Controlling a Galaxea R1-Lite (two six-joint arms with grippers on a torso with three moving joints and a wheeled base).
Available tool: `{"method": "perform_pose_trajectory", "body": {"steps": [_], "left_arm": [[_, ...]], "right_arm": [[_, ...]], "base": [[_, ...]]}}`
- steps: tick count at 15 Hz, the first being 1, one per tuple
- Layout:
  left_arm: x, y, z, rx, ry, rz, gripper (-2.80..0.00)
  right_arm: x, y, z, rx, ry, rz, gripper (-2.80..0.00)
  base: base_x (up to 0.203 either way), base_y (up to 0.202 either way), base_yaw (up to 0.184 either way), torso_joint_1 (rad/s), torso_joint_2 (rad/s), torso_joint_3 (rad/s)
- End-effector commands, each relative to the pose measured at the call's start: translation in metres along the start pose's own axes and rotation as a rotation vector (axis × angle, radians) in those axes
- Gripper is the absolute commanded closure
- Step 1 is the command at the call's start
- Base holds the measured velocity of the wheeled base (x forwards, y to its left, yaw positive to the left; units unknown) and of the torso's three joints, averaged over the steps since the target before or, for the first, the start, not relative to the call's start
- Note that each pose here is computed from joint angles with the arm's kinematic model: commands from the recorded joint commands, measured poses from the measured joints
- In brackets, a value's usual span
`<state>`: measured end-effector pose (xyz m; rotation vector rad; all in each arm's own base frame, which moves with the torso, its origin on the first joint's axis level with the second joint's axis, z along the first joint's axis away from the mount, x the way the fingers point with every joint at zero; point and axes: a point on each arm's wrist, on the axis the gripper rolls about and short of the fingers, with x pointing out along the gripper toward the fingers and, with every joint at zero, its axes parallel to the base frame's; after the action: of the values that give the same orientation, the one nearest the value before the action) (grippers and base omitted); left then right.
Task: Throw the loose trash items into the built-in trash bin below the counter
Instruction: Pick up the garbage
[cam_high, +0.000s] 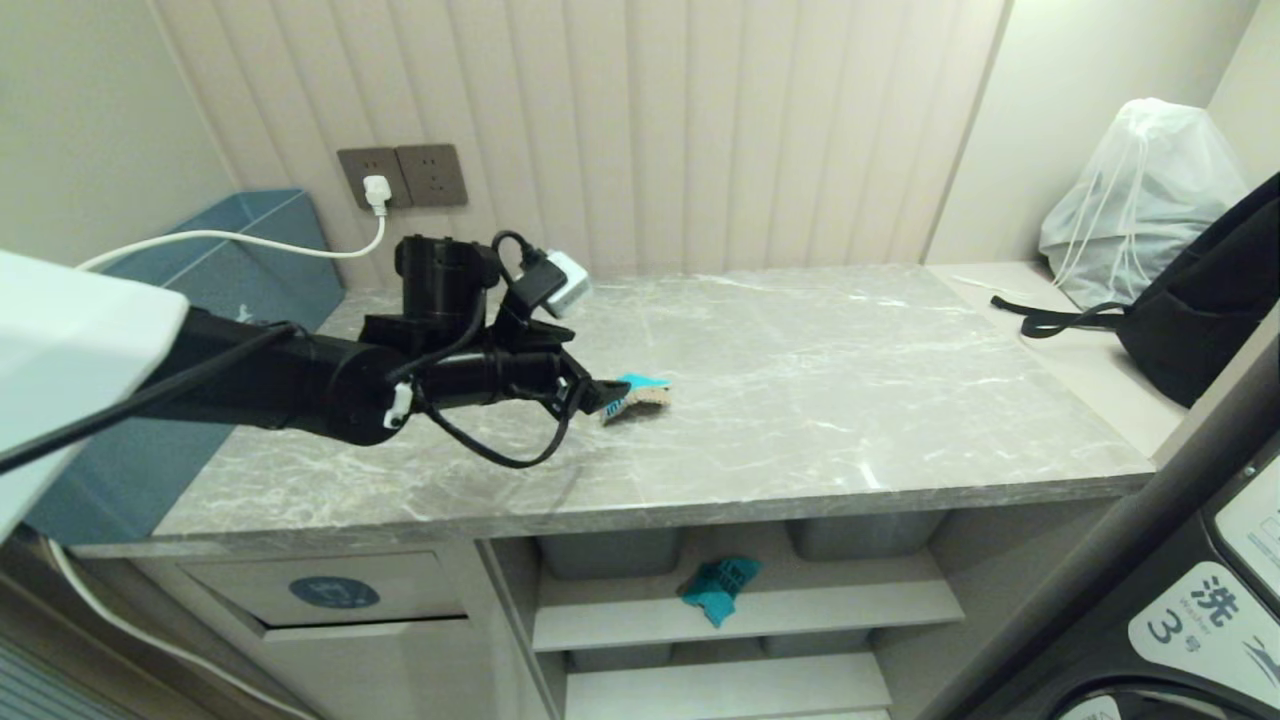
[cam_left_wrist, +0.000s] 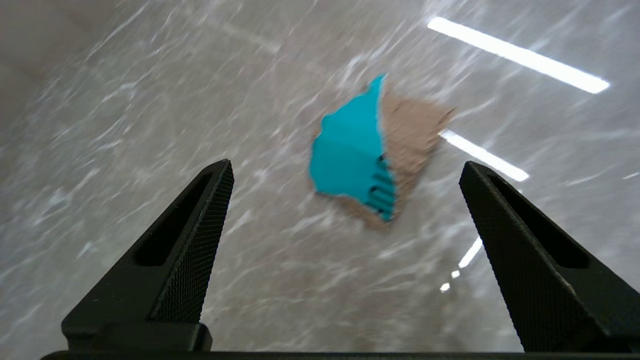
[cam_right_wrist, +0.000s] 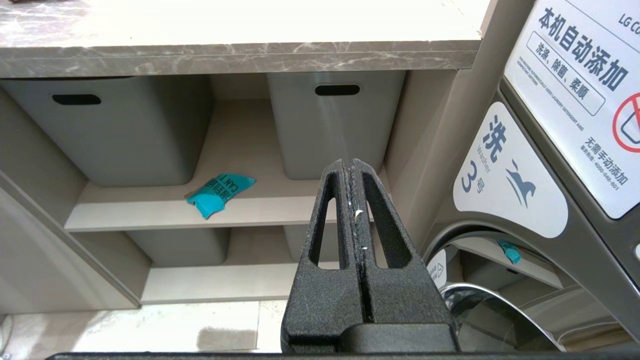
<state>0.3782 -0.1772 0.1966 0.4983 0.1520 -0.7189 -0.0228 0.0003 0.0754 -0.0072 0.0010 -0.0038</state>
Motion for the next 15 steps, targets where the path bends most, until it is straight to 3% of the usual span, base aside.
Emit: {"method": "perform_pose_trajectory", "body": {"steps": [1,6,15], "left_arm": [[0.016,-0.005,-0.012,0.053,0.058,0.032,-2.8],[0.036,-0.016,-0.012,0.101,0.024,0.035,-2.8],[0.062,-0.02,-0.018,0.105,0.032,0.05,-2.8]], "right_arm": [[0.0,0.0,0.0,0.0,-0.001,0.001,0.0],[0.0,0.0,0.0,0.0,0.0,0.001,0.0],[0.0,0.0,0.0,0.001,0.001,0.001,0.0]], "base": [[0.0,0.0,0.0,0.0,0.0,0.0],[0.0,0.0,0.0,0.0,0.0,0.0],[0.0,0.0,0.0,0.0,0.0,0.0]]}}
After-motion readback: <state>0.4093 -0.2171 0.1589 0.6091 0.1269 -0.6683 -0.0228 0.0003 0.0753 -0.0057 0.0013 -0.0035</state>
